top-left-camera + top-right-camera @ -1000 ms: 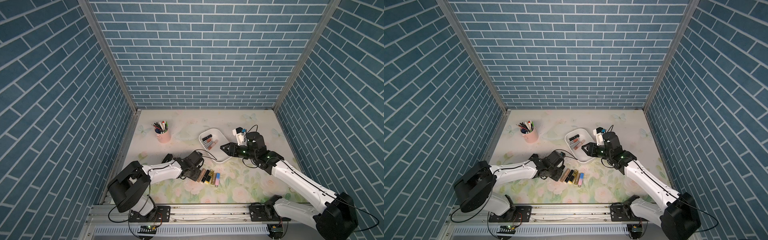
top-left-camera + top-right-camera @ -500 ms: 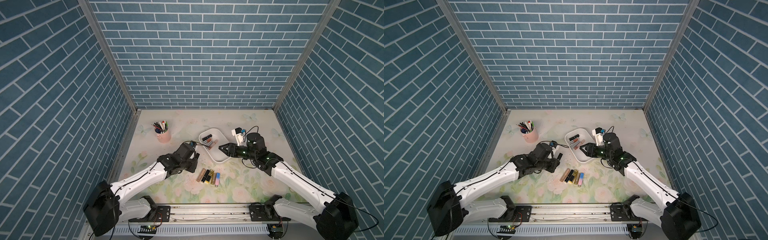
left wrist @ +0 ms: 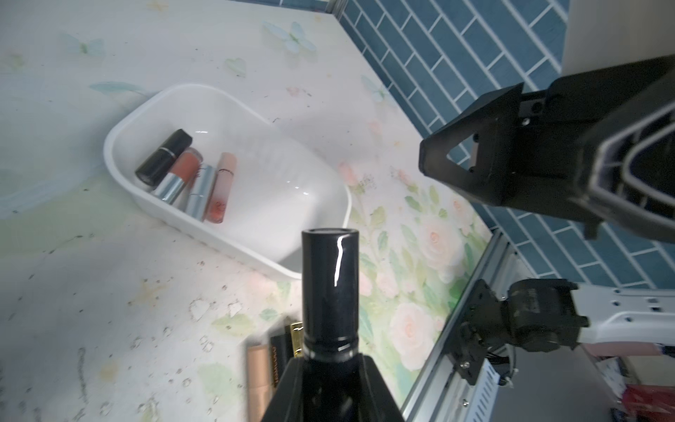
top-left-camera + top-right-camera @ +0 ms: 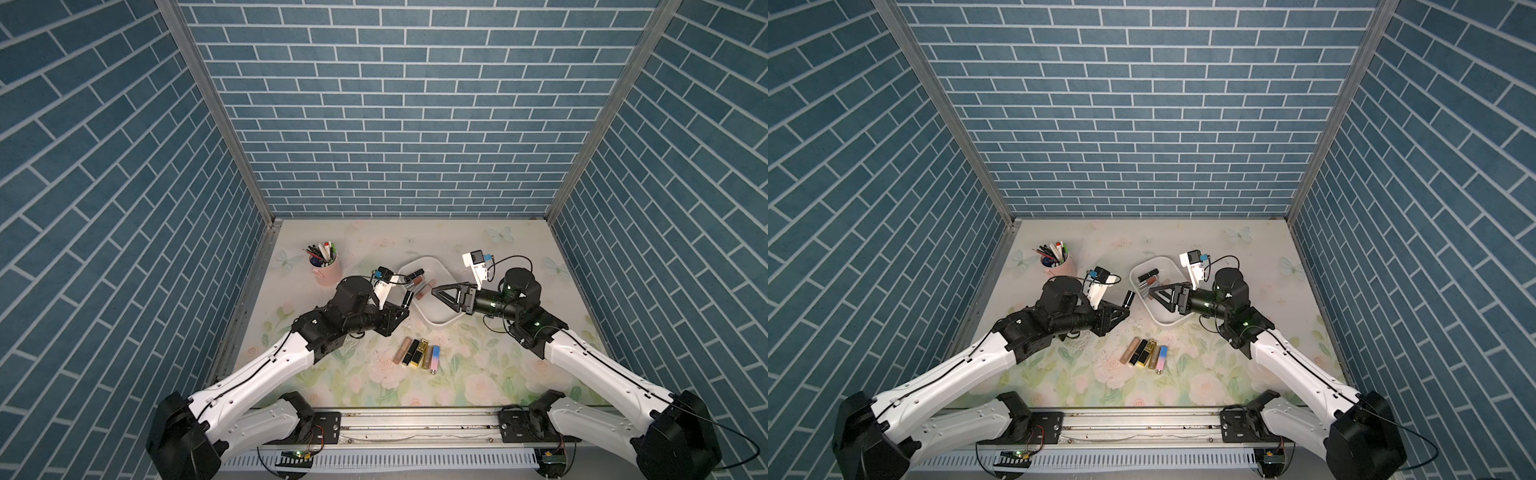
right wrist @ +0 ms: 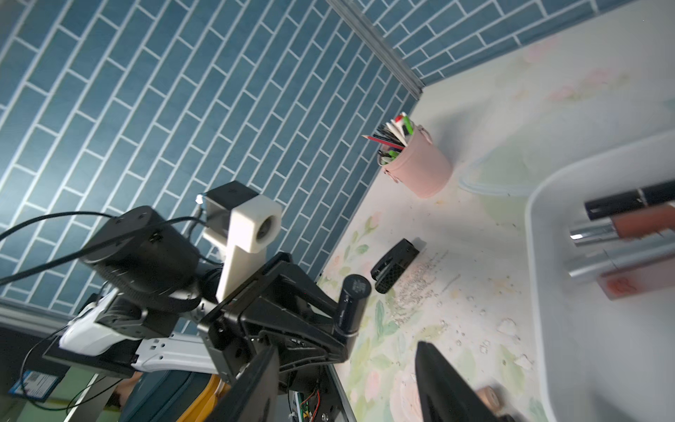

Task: Put the lipstick into the storage box
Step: Pick up the lipstick at the center of the board.

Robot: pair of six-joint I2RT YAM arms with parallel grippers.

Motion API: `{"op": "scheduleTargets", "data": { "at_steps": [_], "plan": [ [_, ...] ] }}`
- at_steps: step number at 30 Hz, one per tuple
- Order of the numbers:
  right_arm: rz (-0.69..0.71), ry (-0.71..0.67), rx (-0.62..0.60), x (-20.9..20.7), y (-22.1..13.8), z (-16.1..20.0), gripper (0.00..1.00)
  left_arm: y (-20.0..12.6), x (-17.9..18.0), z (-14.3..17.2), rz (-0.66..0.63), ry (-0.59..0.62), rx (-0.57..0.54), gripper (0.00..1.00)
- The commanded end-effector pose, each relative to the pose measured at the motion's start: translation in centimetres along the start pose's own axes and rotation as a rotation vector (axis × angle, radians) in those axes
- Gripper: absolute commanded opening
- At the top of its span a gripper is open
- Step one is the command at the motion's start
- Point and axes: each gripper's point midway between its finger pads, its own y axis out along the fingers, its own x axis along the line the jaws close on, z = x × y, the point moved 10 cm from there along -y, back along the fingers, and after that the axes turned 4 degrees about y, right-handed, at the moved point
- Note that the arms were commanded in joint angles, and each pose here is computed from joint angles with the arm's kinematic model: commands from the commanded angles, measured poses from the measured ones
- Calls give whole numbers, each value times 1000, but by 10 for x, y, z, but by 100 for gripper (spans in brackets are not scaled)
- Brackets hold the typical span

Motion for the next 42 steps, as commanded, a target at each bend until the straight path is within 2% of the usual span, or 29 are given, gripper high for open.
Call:
{"op": "scheduleTargets", "data": {
  "at_steps": [1, 7, 14, 22, 26, 31, 37, 42],
  "plan": [
    [-126, -68, 10, 18, 4, -13, 64, 1, -7, -23, 150, 4, -87, 20],
    [-147, -99, 60, 18, 21, -28, 66, 17, -6, -39, 208, -1, -98, 20],
    [-122, -83, 70, 6, 34, -33, 67, 30, -2, -44, 208, 1, -80, 19],
    [87, -168, -53, 10, 19, -41, 66, 34, 1, -48, 196, 9, -63, 19],
    [177, -167, -93, 7, 12, -41, 66, 34, 1, -48, 197, 10, -59, 19],
    [130, -110, -36, -2, 20, -35, 66, 31, -3, -54, 208, 20, -71, 19],
    [54, -68, -27, -3, 23, -30, 66, 28, -4, -54, 214, 17, -80, 19],
    [-3, -31, -13, -6, 25, -26, 59, 27, -5, -54, 214, 18, -86, 19]
  ]
}}
